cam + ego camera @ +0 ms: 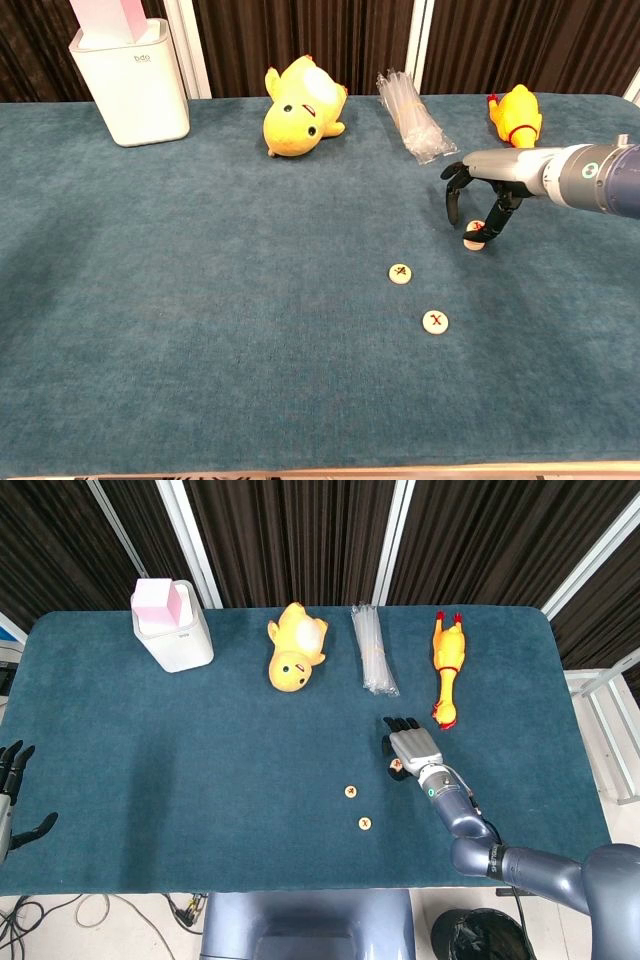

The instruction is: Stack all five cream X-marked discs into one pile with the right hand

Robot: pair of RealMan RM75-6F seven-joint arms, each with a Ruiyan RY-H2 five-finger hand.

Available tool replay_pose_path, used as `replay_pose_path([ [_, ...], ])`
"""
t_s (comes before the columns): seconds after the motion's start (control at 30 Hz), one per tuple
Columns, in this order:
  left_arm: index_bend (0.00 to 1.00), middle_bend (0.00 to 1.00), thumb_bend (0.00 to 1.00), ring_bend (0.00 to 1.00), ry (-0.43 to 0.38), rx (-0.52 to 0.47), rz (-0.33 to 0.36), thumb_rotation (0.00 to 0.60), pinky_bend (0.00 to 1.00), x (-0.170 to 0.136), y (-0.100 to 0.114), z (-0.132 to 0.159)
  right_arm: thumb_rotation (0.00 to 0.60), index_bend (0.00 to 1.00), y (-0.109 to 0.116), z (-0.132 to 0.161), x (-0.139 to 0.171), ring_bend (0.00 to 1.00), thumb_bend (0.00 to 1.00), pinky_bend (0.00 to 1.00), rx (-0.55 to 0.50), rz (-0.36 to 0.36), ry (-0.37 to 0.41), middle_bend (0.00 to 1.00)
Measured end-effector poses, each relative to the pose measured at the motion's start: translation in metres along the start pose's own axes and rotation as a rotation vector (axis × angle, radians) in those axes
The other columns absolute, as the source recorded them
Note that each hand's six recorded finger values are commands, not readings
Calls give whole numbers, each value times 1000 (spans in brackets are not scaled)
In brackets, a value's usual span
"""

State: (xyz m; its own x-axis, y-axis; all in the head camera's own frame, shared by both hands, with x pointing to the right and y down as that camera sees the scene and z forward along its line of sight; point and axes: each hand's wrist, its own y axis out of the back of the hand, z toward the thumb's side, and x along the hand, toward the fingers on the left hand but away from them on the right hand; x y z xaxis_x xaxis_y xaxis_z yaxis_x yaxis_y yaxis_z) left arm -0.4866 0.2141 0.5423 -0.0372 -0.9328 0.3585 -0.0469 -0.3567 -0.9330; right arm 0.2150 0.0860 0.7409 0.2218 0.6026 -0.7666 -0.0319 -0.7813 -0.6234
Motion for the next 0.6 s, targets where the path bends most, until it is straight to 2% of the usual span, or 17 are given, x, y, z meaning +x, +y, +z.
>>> replay_pose_path([
  [0.27, 46, 0, 169, 0, 1, 1, 0, 600, 39, 0, 0, 0, 600, 457, 0, 0, 1, 35, 409, 36, -1, 3, 4, 11],
  [0.6, 46, 0, 169, 0, 0, -3, -1, 600, 36, 0, 0, 0, 600, 434, 5, 18, 9, 35, 409, 36, 2, -8, 60, 11],
])
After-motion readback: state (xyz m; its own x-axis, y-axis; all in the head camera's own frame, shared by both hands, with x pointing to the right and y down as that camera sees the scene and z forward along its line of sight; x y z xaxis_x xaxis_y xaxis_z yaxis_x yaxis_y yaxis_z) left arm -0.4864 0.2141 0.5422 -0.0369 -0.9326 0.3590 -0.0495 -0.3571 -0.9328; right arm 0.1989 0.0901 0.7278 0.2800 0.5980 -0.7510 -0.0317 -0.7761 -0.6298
